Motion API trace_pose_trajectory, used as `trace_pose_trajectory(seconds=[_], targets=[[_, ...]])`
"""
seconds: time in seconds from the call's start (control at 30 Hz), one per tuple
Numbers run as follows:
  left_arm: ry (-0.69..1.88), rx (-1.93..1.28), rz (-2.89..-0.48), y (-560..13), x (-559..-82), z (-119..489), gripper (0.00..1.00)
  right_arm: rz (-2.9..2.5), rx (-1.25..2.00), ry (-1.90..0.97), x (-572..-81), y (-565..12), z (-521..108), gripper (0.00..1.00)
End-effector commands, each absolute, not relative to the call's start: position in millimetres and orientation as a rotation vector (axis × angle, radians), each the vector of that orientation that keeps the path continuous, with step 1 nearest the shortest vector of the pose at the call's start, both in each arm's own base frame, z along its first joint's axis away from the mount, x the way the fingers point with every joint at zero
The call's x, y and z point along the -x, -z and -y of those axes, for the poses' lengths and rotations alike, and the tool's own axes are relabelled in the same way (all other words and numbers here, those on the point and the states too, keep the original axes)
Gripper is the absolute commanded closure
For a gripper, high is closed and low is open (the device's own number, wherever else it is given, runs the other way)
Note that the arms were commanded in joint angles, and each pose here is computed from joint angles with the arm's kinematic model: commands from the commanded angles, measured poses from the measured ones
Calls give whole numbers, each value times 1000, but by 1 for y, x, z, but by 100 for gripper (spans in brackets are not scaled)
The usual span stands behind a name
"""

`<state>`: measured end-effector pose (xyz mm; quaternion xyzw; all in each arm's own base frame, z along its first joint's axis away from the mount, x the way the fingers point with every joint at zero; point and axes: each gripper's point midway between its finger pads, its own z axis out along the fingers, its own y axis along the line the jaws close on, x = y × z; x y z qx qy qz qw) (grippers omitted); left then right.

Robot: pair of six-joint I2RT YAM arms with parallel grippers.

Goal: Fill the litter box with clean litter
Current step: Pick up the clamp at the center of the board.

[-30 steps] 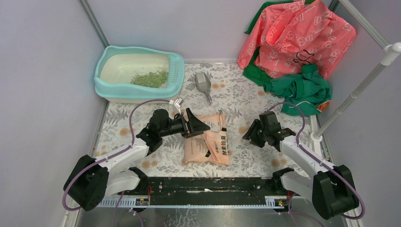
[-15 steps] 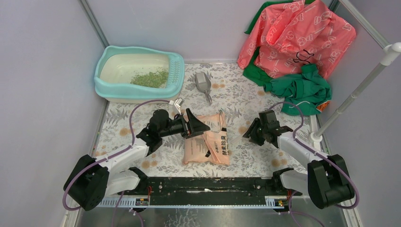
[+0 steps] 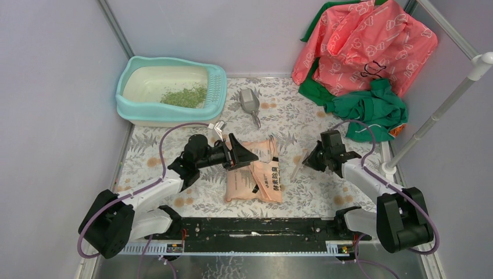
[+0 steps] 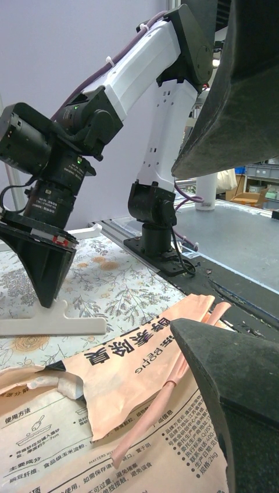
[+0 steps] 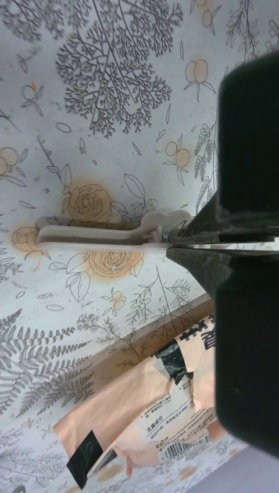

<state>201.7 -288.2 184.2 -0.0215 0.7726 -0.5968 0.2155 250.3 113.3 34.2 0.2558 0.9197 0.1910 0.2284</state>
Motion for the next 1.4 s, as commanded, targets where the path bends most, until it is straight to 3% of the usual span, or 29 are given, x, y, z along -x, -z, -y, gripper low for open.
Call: trace_pose_trajectory(seconds=[0.0,0.2,0.5,0.77,0.9,1.13,1.37], targets=[[1661,26,-2100,-194,-205,289,1,-2480,-635,-454,-261,-56,-101,98],[1635,-24,-2103,-198,-200,299,1,-2401,-512,-452,-263,-108,-97,100],[1102,-187,-2197,-191,-199,325,1,-2444,-357,-412,-248,-168,-93,100],[961,-248,-2151,-206,-197,353,1,-2402,-273,-574,-238,-199,-112,100],[1036,-246,-2089,-212,-193,352,1,-2349,-144,-824,-226,-219,-143,100],[1446,-263,-1898,-243,-168,334,1,-2260,89,-1221,-195,-250,-185,100],[1791,-256,-1713,-269,-139,313,1,-2098,180,-1426,-183,-272,-205,100]])
